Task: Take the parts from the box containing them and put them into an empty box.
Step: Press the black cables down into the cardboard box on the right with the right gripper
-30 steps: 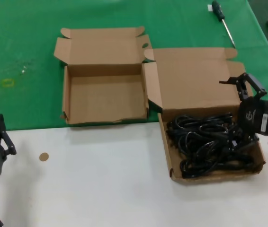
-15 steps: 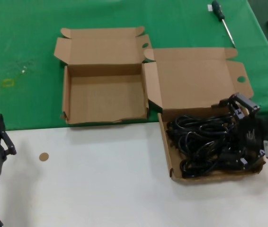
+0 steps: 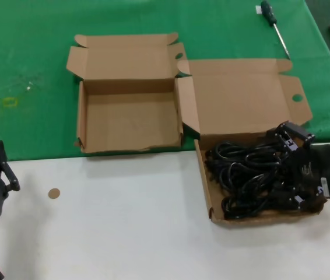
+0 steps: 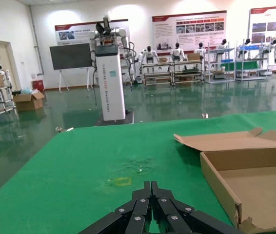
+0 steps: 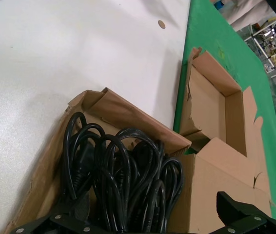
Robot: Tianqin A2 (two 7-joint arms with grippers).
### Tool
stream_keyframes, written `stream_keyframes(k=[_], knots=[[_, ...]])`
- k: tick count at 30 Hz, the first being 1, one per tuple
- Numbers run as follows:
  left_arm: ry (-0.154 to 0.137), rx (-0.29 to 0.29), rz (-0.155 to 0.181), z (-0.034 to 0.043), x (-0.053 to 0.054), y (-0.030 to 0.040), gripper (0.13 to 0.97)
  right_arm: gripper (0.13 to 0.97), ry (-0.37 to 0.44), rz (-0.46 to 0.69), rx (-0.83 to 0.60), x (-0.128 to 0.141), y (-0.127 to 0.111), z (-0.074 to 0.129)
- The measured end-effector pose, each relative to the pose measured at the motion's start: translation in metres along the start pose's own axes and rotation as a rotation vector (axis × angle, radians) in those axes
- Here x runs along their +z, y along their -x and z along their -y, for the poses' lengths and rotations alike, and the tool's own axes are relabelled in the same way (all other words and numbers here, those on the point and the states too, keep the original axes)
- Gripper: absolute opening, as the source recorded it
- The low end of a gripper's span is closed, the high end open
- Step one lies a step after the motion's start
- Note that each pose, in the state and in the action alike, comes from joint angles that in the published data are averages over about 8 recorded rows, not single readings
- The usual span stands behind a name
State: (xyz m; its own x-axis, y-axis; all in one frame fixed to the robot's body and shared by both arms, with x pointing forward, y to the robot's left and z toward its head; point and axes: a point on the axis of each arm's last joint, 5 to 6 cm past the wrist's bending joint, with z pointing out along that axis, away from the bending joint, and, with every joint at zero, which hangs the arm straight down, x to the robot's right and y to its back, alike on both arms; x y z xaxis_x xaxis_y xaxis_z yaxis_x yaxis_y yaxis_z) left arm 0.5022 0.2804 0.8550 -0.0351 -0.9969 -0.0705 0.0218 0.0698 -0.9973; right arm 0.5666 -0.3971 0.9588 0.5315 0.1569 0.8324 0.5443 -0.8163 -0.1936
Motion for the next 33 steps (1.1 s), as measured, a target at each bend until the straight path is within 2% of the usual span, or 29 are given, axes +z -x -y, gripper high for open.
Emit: stream_keyframes(k=[5,13,17,25,26,33], knots=[[0.0,0.0,0.0,0.0,0.0,0.0,0.152,0.914,0.003,0.006,-0.001,0.0037,0.0004,-0.0021],[0.0,0.0,0.0,0.0,0.0,0.0,0.152,0.793,0.012,0.017,0.006,0.0076,0.0012,-0.0046],[0.0,0.0,0.0,0.0,0.0,0.0,0.152,0.793,0.018,0.025,0.013,0.0079,0.0019,-0.0056],[0.0,0.0,0.0,0.0,0.0,0.0,0.152,0.599,0.027,0.043,0.023,0.0053,0.0046,-0.0073],[0.0,0.0,0.0,0.0,0.0,0.0,0.152,0.599,0.028,0.044,0.025,0.0049,0.0048,-0.0074],[0.0,0.0,0.0,0.0,0.0,0.0,0.152,0.409,0.034,0.052,0.034,0.0024,0.0061,-0.0086]])
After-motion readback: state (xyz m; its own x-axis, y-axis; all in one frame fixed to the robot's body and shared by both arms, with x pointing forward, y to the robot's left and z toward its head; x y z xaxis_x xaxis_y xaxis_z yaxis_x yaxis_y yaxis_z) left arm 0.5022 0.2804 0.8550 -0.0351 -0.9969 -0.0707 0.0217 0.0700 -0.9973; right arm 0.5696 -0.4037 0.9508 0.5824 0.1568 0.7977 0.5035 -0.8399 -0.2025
